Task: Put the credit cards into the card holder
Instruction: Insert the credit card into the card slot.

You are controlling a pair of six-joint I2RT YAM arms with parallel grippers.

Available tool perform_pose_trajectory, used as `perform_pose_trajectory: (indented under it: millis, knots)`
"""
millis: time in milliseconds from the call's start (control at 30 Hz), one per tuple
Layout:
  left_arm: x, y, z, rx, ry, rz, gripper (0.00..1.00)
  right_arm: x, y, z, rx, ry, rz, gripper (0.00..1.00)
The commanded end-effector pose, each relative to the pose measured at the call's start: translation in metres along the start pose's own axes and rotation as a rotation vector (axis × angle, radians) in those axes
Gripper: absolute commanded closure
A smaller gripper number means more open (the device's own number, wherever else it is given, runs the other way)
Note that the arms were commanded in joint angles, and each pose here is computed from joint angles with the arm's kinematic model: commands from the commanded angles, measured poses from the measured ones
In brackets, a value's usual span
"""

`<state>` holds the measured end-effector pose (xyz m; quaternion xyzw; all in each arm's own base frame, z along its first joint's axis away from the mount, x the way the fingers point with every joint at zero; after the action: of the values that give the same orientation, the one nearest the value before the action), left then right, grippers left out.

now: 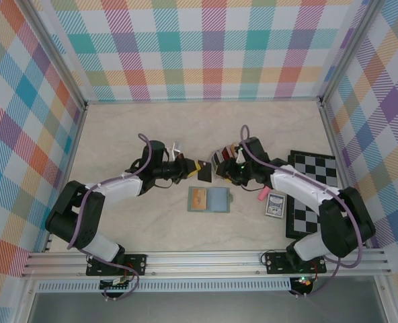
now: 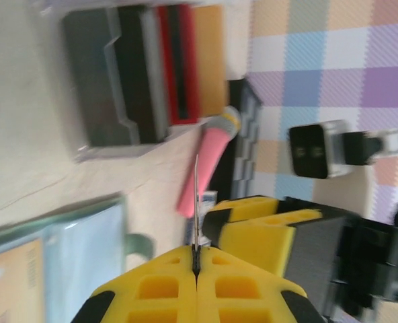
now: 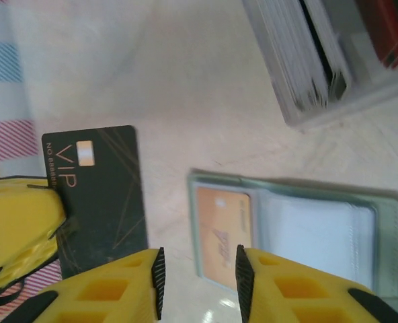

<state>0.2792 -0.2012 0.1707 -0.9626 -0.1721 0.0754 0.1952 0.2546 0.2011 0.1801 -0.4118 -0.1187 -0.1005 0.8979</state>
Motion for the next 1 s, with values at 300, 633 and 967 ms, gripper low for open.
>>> perform_pose_trajectory:
  millis: [300,633,967]
  knots:
    - [-0.029,0.013,0.043,0.205,0.055,0.045,1.00,-0.039,0.043,-0.015,-0.393,-0.108,0.238,0.68]
    - [-0.030,0.025,0.054,0.233,0.063,0.061,1.00,-0.046,0.035,-0.033,-0.491,-0.083,0.233,0.73]
    - [-0.035,0.036,0.064,0.253,0.068,0.089,1.00,-0.053,0.046,-0.049,-0.527,-0.044,0.251,0.78]
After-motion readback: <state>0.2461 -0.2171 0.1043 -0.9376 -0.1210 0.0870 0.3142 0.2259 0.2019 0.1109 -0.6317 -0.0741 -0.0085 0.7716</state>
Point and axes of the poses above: each hand's point on the last joint's axis, 136 mm out from that joint toward the fingers, its own y axis out along the fingers, its own z axis along the line the jaws close on, x = y × z, the point moved 9 cm from there along -y, back along the fingers, and after that the axes turned 12 degrees about -y, right-handed, at the moved point
